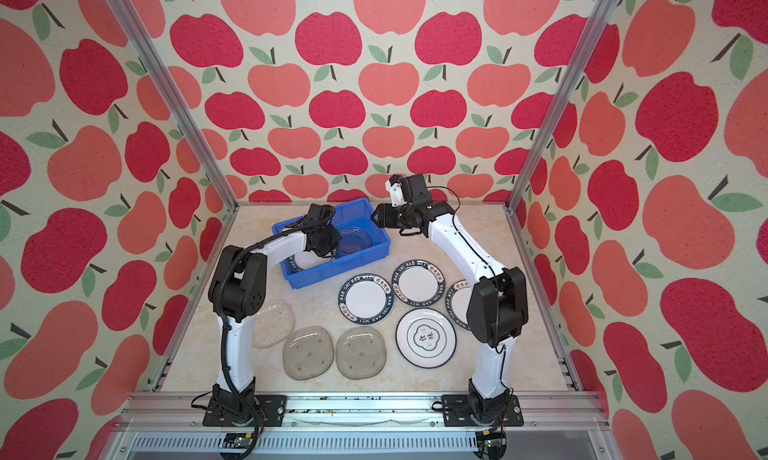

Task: Place the plates into the plastic bin on the countertop

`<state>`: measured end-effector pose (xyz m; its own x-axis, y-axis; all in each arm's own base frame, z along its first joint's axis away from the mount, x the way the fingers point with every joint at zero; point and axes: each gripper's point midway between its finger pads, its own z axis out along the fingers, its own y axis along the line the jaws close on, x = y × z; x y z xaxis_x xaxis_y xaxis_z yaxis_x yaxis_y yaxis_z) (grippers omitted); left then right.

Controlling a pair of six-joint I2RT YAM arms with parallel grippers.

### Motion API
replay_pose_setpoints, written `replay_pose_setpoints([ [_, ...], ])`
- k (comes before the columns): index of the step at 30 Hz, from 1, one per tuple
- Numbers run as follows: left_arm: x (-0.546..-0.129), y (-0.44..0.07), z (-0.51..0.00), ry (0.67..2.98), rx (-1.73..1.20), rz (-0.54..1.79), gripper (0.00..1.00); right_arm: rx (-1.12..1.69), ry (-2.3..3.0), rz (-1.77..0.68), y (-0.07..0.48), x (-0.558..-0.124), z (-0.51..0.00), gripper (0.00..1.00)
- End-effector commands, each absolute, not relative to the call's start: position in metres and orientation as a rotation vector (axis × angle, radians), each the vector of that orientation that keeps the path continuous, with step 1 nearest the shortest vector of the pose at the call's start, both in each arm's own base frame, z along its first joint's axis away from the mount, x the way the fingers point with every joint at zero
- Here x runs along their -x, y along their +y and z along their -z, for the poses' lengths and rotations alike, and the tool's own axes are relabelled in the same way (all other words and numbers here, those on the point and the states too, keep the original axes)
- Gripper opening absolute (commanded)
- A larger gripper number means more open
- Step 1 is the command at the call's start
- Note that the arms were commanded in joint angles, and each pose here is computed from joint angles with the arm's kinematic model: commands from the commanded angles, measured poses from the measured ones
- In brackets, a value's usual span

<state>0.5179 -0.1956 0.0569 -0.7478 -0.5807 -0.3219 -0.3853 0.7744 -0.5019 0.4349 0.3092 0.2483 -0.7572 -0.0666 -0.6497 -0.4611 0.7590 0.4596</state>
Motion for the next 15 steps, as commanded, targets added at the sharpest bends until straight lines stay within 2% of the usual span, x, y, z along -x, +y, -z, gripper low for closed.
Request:
replay_pose_setpoints([
  [1, -0.533, -0.201, -0.071, 2.446, 0.728, 0.625, 0.0, 0.409, 2.295, -0.853, 0.309, -0.433, -0.261, 0.56],
  [15, -0.538, -0.217, -0.051, 2.534, 0.681, 0.641, 0.0, 0.403, 2.3, -0.864, 0.314, -0.441, -0.258, 0.56],
])
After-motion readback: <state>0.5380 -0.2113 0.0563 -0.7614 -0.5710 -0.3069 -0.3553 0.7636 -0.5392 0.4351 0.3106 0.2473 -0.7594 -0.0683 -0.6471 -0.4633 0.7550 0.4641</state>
